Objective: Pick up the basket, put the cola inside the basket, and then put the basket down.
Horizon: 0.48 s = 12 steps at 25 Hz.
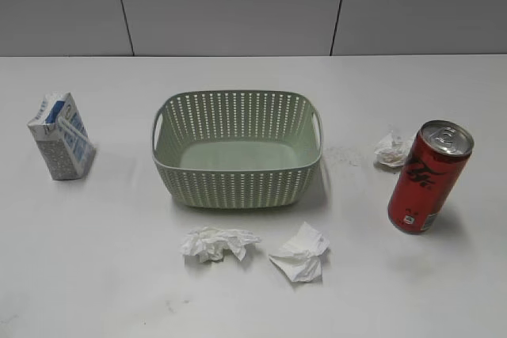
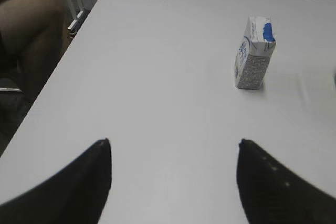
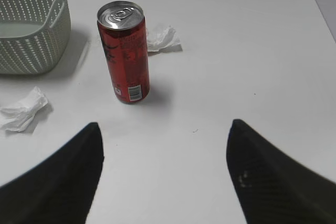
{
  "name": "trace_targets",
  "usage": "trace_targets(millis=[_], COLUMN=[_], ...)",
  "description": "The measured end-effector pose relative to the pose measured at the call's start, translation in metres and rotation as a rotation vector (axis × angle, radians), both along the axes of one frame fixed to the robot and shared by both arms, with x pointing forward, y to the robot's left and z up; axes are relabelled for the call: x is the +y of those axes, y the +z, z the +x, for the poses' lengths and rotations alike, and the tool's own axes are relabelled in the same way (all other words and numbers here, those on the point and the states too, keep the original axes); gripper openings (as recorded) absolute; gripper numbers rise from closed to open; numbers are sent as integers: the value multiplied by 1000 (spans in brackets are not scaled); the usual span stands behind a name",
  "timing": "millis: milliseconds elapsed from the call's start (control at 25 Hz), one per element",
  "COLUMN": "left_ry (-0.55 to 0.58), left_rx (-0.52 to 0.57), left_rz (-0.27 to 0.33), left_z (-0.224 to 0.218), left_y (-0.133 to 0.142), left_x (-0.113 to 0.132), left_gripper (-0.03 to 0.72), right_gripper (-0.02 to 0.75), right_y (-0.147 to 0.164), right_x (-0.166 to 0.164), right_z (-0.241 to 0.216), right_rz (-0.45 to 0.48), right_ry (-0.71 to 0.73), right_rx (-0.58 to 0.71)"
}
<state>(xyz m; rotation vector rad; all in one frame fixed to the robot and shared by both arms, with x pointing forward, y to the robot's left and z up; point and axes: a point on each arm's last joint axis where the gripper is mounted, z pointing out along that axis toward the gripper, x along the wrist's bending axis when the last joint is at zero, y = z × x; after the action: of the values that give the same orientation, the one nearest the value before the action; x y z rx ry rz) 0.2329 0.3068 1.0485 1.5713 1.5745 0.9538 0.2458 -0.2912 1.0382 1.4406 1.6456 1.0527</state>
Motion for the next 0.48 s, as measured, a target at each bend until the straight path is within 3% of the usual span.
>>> trace_targets(millis=[480], left_ry=[0], left_rx=[0], left_rz=[0], left_z=[0], left_y=[0], left_x=[0], left_gripper=[517], right_gripper=[566], right_y=[0], right_x=[0], right_z=[0], right_rz=[1], right_ry=[0], right_rx=[0])
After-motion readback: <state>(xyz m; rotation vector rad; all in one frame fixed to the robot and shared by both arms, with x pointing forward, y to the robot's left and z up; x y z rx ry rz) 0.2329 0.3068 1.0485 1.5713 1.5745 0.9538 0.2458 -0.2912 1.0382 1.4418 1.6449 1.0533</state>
